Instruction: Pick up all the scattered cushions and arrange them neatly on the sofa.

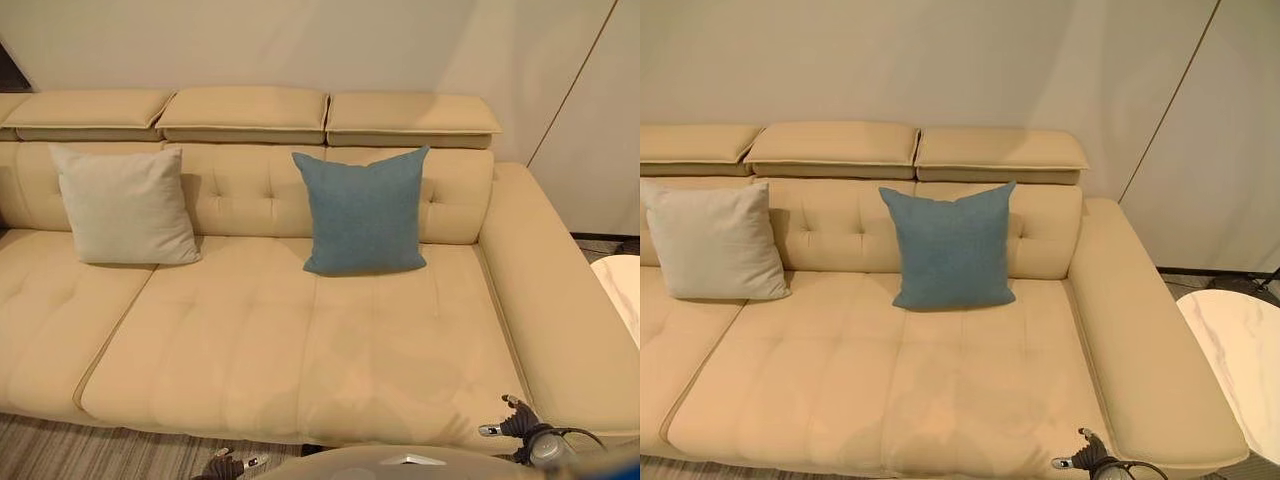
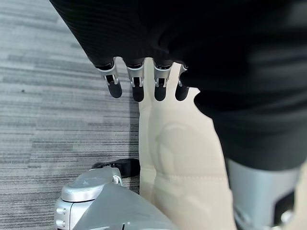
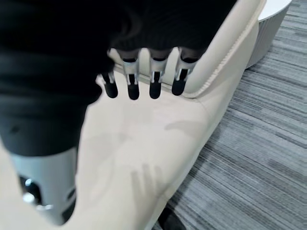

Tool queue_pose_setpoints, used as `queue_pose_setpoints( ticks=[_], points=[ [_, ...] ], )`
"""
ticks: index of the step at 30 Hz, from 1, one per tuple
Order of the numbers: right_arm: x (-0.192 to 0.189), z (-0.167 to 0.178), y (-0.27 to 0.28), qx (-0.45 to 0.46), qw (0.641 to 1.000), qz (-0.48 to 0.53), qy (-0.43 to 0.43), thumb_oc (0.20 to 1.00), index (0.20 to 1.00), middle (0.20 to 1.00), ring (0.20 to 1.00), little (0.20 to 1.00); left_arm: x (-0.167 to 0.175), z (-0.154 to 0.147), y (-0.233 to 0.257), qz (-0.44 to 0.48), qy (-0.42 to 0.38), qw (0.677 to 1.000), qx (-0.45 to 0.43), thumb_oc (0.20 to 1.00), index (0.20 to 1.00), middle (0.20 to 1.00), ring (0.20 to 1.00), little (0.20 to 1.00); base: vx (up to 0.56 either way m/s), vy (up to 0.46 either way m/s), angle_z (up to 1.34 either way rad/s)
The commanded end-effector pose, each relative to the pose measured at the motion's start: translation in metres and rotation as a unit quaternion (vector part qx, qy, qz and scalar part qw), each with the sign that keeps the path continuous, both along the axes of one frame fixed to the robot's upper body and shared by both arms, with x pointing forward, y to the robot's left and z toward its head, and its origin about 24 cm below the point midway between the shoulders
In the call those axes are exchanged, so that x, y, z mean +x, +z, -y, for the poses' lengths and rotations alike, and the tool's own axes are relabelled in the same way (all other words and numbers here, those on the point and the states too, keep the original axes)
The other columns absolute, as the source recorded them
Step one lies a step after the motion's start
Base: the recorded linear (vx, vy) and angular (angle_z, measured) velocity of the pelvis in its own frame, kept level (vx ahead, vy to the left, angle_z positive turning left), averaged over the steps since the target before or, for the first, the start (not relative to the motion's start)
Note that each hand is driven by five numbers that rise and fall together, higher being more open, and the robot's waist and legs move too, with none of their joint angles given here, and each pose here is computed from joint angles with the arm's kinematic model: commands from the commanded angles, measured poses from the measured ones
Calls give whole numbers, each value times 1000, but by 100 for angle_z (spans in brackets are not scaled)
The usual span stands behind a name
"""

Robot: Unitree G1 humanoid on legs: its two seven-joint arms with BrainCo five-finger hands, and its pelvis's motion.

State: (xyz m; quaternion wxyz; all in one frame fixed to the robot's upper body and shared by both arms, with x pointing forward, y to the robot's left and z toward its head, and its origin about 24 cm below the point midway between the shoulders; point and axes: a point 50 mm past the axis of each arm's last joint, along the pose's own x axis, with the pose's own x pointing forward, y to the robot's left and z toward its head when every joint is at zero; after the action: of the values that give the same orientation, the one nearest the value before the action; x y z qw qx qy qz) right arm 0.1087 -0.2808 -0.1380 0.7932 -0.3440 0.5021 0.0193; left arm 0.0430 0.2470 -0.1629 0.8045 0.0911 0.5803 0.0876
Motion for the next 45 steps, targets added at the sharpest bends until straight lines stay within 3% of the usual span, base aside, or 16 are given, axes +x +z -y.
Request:
queue_pose_setpoints(
  ticks=[1,9,22,29,35,45],
  points=[
    [23,-6,3,10,999,37,-36,1000,1000,1000,1000,1000,45,-15,11,44,-33,998,38,1000,1000,1000,1000,1000,-240,-103,46],
    [21,0,4,3,999,25,-43,1000,1000,1000,1000,1000,33,-2,3,16,-38,999,17,1000,1000,1000,1000,1000,-176,13,4],
    [30,-10,2,-4,1000,13,-28,1000,1000,1000,1000,1000,62,11,7,46,-89,995,22,1000,1000,1000,1000,1000,-193,138,3],
    [24,-18,-4,6,1000,-3,-26,1000,1000,1000,1000,1000,57,-6,10,33,-69,996,44,1000,1000,1000,1000,1000,-245,4,-32],
    [25,-19,-4,6,999,-1,-32,1000,1000,1000,1000,1000,52,3,6,37,-21,999,20,1000,1000,1000,1000,1000,18,-138,-17],
    [18,-22,-7,7,999,-9,-35,1000,1000,1000,1000,1000,43,5,3,20,-16,1000,12,1000,1000,1000,1000,1000,19,-35,2]
  ],
)
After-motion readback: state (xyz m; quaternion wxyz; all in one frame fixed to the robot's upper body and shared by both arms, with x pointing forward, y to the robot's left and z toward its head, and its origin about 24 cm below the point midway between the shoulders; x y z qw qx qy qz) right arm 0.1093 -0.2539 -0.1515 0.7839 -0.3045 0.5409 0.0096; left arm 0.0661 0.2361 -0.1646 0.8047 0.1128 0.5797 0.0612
